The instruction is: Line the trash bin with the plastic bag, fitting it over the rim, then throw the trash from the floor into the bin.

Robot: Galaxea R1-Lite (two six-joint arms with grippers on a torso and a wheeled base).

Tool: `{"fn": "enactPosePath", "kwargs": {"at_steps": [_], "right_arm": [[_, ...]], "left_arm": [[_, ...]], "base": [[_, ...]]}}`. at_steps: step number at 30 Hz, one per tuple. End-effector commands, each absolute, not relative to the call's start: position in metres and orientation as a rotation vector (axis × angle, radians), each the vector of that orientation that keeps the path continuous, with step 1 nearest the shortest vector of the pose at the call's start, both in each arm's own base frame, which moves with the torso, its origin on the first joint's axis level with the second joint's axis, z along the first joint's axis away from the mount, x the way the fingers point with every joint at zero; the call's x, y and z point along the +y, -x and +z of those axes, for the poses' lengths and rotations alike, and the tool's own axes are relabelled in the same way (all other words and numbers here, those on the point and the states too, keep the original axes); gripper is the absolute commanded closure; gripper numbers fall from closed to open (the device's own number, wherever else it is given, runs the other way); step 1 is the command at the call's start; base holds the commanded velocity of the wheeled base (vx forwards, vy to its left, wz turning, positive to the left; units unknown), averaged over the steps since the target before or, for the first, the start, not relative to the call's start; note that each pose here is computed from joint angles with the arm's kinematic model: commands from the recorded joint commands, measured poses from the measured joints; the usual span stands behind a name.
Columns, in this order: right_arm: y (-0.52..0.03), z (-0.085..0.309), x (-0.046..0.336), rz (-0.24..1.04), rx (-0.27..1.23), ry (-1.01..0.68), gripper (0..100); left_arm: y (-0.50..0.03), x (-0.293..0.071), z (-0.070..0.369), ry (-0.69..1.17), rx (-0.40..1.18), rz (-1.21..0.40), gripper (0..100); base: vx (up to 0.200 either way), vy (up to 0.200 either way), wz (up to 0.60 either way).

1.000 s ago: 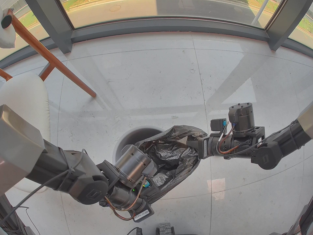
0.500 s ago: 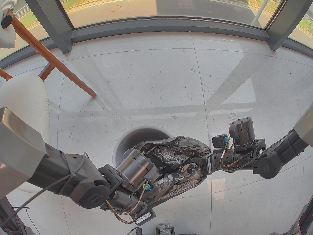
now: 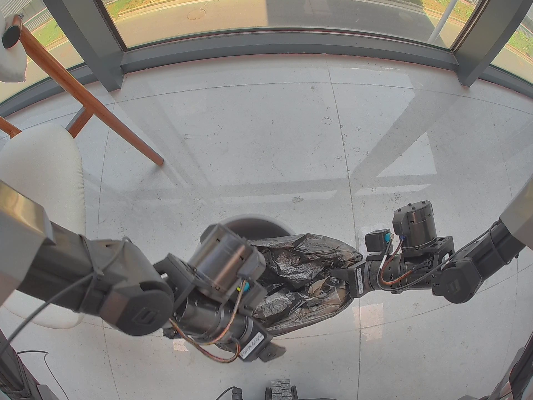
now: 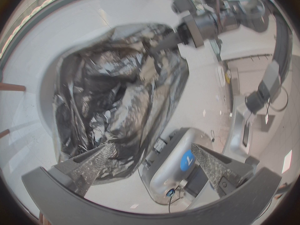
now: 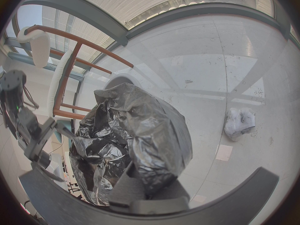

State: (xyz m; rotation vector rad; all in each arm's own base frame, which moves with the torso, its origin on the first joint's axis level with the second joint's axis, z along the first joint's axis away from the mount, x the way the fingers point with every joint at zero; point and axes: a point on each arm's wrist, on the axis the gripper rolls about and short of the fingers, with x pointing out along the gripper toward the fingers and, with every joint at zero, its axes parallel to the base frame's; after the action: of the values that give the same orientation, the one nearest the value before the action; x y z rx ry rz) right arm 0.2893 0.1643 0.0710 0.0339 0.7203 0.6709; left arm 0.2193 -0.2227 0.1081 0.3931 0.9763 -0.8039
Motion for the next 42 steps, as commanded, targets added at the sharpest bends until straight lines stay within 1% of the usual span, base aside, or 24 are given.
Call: {"fn": "enactPosePath", "kwargs": {"at_steps": [1,3,6,12,14,18,27,32,36,42], "right_arm": [[-0.289,0.071,0.163,0.668,0.721,-0.036,100],[-0.289,0.071,0.163,0.668,0.721,-0.036,100],[-0.289,0.072,0.164,0.672,0.716,-0.034,100],[-0.288,0.072,0.165,0.676,0.718,-0.032,100],[-0.288,0.072,0.165,0.677,0.716,-0.032,100],[-0.288,0.072,0.165,0.677,0.716,-0.032,100],[-0.288,0.073,0.166,0.678,0.715,-0.032,100],[-0.288,0.073,0.165,0.677,0.715,-0.032,100],[-0.288,0.073,0.166,0.678,0.715,-0.032,100],[-0.288,0.073,0.166,0.679,0.713,-0.032,100]], "left_arm": [[-0.234,-0.222,0.156,-0.28,0.859,-0.77,0],[-0.233,-0.22,0.174,-0.27,0.861,-0.765,0],[-0.246,-0.214,0.181,-0.258,0.855,-0.727,0],[-0.276,-0.206,0.169,-0.288,0.81,-0.69,0],[-0.292,-0.196,0.155,-0.329,0.806,-0.674,0],[-0.307,-0.19,0.14,-0.353,0.812,-0.658,0],[-0.327,-0.2,0.122,-0.341,0.763,-0.654,0],[-0.329,-0.199,0.119,-0.359,0.761,-0.656,0],[-0.342,-0.191,0.114,-0.378,0.759,-0.632,0],[-0.351,-0.193,0.111,-0.381,0.752,-0.622,0]], "base": [[0.0,0.0,0.0],[0.0,0.0,0.0],[0.0,0.0,0.0],[0.0,0.0,0.0],[0.0,0.0,0.0],[0.0,0.0,0.0],[0.0,0.0,0.0],[0.0,0.0,0.0],[0.0,0.0,0.0],[0.0,0.0,0.0]]}}
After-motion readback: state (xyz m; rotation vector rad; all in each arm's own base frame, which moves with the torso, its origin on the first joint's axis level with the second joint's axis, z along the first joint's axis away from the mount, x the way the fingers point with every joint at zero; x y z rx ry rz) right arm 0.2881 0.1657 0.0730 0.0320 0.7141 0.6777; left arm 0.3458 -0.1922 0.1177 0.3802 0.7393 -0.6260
